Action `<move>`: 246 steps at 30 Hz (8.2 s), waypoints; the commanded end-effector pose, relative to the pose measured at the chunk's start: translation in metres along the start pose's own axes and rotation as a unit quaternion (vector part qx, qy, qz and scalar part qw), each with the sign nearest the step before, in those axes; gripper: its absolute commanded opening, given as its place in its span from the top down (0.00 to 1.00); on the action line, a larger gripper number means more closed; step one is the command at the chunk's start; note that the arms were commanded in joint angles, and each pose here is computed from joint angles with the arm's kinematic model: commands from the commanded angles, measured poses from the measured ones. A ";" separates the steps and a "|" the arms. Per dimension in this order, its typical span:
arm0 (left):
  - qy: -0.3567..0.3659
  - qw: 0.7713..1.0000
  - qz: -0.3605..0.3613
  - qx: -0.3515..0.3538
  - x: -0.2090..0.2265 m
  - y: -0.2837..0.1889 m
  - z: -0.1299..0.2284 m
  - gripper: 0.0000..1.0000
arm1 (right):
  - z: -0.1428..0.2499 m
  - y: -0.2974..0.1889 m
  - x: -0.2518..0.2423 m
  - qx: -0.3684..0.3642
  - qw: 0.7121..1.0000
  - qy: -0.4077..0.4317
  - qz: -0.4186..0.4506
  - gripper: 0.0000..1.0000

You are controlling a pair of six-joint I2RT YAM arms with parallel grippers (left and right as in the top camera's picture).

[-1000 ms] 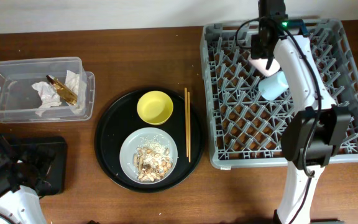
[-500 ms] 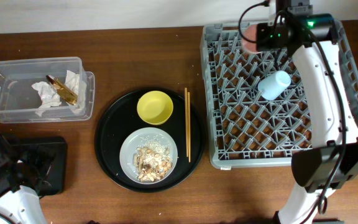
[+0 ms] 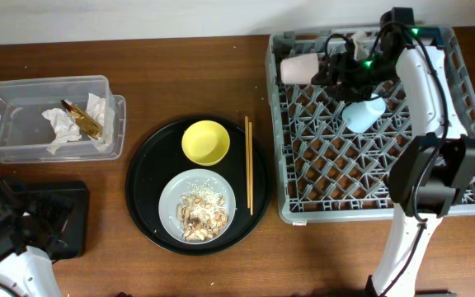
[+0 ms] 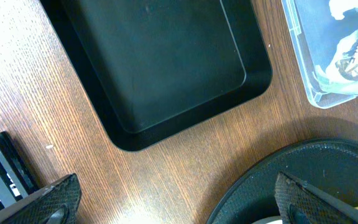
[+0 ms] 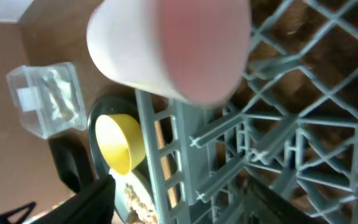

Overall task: Sort waste into correct bins and load items into the dishwasher rack
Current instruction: 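Carry the pink cup into the rack beside the blue cup and release, then reach the right gripper to the yellow bowl and grasp its rim, then carry the yellow bowl into the rack and set it down, then grasp a wooden chopstick on the black tray with the right gripper, then carry the chopstick into the rack, stand it upright, release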

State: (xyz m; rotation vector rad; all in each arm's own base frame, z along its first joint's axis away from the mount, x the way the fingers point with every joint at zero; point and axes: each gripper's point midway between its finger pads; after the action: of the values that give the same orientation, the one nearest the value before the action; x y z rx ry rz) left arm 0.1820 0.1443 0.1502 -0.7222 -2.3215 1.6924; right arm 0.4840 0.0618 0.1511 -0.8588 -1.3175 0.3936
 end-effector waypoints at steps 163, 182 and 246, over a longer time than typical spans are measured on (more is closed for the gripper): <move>-0.005 1.000 -0.003 -0.005 0.001 -0.001 -0.002 0.01 | 0.096 -0.089 -0.098 -0.035 0.947 0.150 -0.283 0.91; -0.005 1.000 -0.002 -0.004 0.001 -0.001 -0.002 0.01 | 0.113 -0.047 -0.111 0.025 0.945 0.064 0.319 0.96; -0.005 1.000 -0.002 -0.004 0.001 -0.001 -0.002 0.01 | 0.056 0.036 0.063 -0.023 0.948 -0.156 0.276 0.96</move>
State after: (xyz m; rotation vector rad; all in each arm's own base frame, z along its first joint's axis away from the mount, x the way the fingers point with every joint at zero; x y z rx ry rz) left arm 0.1821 0.1445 0.1500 -0.7210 -2.3207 1.6934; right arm 0.4408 0.1894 0.1653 -1.2350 -1.3018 0.9083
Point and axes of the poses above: each gripper's point midway between its finger pads, its own y axis out along the fingers, its own x axis along the line the jaws close on, z = x × y, and after that the axes turned 8 degrees about y, right-handed
